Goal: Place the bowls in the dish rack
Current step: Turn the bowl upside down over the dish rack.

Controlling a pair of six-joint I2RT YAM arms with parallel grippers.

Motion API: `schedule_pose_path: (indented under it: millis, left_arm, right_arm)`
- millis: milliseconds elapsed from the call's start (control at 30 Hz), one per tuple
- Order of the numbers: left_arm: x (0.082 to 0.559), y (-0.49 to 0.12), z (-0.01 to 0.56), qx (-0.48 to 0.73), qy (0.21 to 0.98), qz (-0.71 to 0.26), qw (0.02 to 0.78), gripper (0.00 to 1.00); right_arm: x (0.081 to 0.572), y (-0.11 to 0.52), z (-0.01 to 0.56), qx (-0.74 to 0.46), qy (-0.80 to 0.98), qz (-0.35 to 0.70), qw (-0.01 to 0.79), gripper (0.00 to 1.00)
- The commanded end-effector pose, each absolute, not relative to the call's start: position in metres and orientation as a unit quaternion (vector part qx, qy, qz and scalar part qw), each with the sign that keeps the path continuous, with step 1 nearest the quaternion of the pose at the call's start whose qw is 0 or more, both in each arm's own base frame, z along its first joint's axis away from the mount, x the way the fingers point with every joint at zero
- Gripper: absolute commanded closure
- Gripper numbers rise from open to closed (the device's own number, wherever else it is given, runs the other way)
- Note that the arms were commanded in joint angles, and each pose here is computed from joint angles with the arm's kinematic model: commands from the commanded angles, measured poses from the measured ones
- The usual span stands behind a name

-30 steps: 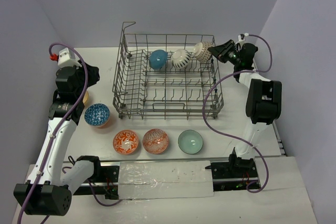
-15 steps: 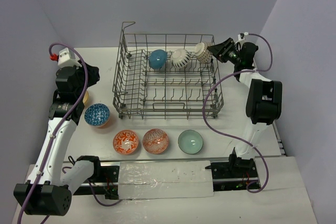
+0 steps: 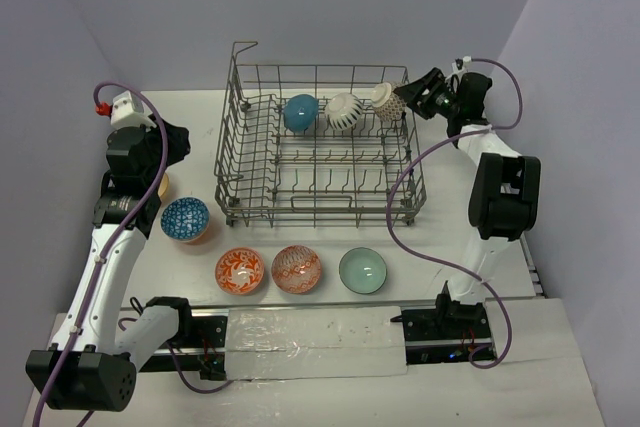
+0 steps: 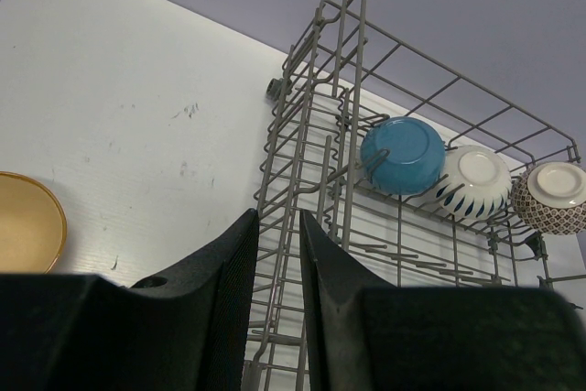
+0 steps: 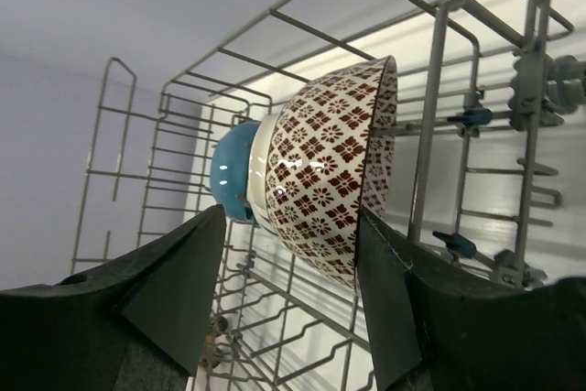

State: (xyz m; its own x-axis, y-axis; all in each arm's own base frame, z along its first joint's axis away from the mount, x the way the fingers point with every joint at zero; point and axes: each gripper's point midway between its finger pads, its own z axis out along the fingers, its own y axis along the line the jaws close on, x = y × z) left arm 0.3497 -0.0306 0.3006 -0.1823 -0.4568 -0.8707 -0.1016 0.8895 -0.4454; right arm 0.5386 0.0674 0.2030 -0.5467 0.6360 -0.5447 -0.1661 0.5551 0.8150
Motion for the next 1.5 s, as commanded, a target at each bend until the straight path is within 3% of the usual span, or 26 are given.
schedule_pose_path:
  millis: [0,900,1467]
  left_arm:
    - [0.35,-0.035,0.316,-0.173,0.745,-0.155,0.625,0.7]
    - [0.352,-0.034,0.313,-0.174,0.749,-0.152,0.622,0.69]
    - [0.351,-0.034,0.314,-0.174,0.75,-0.151,0.619,0.69]
  right_arm:
    - [0.525,0.071,0.194,0.16,0.793,0.414,0.417,0.34]
    - [0.52,0.069,0.211,0.135,0.812,0.391,0.41,0.34]
    - [0.522,0.063,0.254,0.12,0.823,0.348,0.433,0.34]
